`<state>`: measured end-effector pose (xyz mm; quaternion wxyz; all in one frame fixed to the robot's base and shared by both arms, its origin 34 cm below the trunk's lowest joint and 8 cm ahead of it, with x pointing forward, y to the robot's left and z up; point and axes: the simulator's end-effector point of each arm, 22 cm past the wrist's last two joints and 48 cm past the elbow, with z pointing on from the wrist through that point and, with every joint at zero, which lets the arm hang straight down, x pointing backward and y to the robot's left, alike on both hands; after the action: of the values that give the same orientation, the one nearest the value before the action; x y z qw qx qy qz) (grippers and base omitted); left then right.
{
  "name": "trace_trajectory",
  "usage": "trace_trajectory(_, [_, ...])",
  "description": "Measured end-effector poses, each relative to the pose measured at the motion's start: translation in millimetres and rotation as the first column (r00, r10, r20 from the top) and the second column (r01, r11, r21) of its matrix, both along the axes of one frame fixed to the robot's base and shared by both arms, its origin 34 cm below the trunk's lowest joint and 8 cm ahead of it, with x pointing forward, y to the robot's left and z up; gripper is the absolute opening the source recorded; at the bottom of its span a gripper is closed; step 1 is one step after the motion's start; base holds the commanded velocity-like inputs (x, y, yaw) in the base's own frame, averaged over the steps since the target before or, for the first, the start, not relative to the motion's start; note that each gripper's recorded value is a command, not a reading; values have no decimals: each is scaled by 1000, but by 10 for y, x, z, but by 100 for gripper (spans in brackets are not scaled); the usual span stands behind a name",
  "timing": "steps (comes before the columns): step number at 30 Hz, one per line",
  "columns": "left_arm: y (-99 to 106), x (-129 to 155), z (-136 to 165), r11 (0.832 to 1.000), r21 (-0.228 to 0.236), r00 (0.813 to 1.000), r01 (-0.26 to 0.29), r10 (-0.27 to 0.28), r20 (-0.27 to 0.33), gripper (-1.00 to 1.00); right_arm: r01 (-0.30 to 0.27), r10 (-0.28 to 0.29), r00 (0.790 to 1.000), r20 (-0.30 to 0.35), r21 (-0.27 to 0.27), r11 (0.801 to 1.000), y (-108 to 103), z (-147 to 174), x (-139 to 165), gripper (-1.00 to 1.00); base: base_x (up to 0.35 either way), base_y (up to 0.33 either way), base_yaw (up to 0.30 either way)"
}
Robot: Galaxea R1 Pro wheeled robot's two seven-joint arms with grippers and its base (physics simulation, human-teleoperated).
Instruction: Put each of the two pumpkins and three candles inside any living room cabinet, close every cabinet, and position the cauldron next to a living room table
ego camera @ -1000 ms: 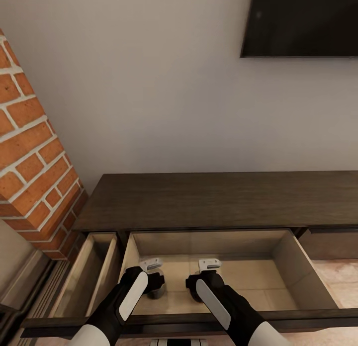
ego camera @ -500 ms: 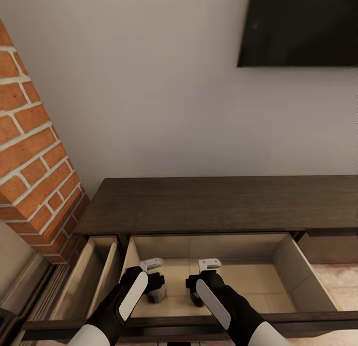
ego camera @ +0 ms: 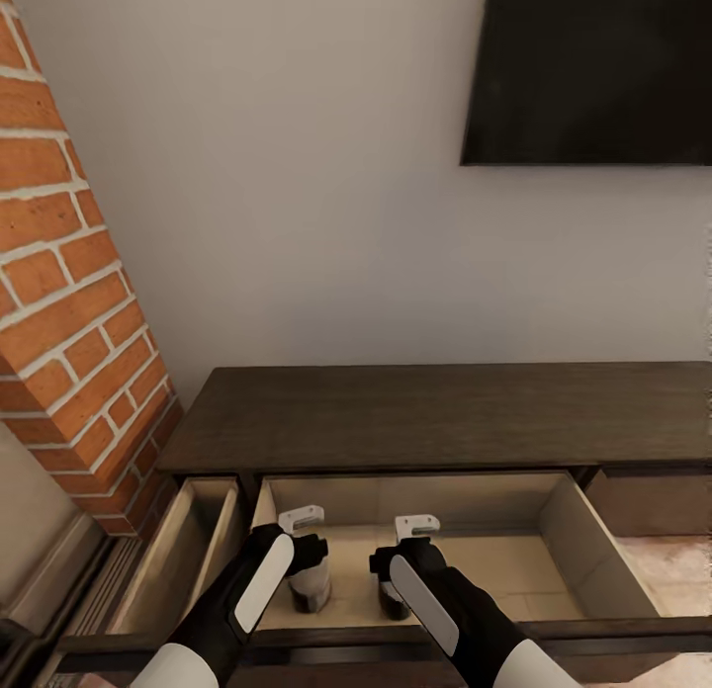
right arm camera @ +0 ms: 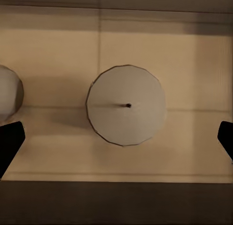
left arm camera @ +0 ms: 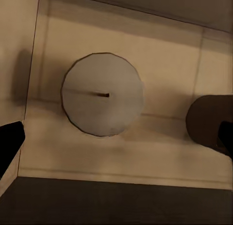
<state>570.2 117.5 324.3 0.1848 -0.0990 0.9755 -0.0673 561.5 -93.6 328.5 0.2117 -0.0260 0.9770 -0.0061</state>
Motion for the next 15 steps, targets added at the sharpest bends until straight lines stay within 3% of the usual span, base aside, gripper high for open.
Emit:
trace_trajectory(8, [3,59,173,1000,-2,999,-1,1,33,100,1,-1,1000,31,3,1000,6,167,53,100,-305,67,0])
trace_trajectory(15, [-3,114,340,1000,-4,998,-2,2,65,100,1,-2,998,60,5,1000,9,316,96,100,-49,11,0])
